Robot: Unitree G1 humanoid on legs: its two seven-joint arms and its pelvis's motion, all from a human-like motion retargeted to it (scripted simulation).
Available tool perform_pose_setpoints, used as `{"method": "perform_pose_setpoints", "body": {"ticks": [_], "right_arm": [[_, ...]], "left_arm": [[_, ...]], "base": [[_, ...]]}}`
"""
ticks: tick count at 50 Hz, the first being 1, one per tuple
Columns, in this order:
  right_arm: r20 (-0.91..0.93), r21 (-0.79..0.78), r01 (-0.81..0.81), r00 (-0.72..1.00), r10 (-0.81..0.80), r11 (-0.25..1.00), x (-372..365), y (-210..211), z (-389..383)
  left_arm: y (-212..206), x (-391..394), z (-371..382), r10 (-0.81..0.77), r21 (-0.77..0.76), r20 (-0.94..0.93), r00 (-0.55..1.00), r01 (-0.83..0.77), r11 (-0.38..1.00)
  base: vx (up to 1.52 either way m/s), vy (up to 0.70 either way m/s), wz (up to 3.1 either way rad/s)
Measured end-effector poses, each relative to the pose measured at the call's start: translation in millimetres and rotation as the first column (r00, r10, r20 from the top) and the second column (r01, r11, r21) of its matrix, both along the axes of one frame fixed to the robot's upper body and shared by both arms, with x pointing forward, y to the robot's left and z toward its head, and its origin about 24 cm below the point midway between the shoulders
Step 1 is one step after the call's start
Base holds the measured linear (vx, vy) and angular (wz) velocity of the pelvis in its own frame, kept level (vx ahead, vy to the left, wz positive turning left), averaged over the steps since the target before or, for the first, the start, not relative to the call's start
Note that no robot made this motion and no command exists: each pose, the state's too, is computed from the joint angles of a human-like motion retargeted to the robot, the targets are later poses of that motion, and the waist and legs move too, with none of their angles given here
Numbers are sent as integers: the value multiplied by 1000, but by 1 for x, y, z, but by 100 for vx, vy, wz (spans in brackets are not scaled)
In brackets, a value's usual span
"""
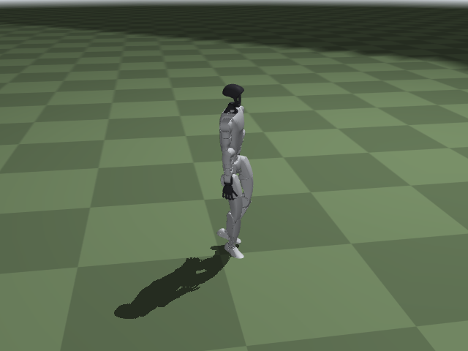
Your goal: Upper body actions
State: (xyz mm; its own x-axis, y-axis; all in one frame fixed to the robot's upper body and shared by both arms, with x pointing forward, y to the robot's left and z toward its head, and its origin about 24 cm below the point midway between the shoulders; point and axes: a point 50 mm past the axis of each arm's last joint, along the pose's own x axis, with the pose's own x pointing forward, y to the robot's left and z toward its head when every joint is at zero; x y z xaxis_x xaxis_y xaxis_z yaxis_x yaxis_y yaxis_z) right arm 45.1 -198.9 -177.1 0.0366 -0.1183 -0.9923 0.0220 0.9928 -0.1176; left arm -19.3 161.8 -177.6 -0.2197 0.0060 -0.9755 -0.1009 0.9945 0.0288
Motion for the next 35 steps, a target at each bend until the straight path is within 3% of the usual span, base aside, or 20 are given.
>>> {"method": "perform_pose_setpoints", "body": {"ticks": [2, 5, 9, 12, 15, 20, 25, 30, 32, 35], "right_arm": [[269, 18, -122, 957, 113, 992, 92, 5, 18], [612, -44, -320, 740, 278, 947, 206, 18, 78], [844, -176, -293, 446, 297, 940, 280, 23, 158], [927, -212, -239, 257, 272, 948, 306, 18, 208], [943, -242, -250, 168, 288, 938, 316, 18, 232], [925, -234, -310, 220, 309, 921, 299, 31, 203], [745, -118, -369, 581, 328, 922, 210, 17, 95], [171, 73, -266, 953, 250, 961, 6, 10, 1], [-60, 58, -168, 983, 172, 984, -52, 4, -3], [-298, -24, 88, 950, -91, 996, -114, -4, 7]], "left_arm": [[34, -36, 7, -101, 8, -102, 990, 102, 995], [79, -76, 24, -309, -15, -256, 916, 316, 949], [98, -117, 42, -420, -117, -359, 834, 406, 906], [103, -135, 51, -328, -105, -371, 869, 312, 944], [96, -151, 57, -135, -28, -403, 905, 135, 990], [79, -125, 41, 81, 37, -325, 942, -73, 997], [62, -66, 17, 95, 90, -142, 985, -83, 992], [36, 33, 2, -70, 319, 247, 967, -13, 948], [10, 123, 10, -157, 292, 471, 868, 15, 956], [-31, 272, 75, -242, 216, 817, 523, 111, 970]], "base": [[-52, -20, 13], [-26, -24, 62], [-6, -33, -18], [2, -3, -23], [11, 17, 10], [12, 12, 66], [31, 18, -35], [51, 17, 48], [-34, 8, 192], [-66, 30, 46]]}}
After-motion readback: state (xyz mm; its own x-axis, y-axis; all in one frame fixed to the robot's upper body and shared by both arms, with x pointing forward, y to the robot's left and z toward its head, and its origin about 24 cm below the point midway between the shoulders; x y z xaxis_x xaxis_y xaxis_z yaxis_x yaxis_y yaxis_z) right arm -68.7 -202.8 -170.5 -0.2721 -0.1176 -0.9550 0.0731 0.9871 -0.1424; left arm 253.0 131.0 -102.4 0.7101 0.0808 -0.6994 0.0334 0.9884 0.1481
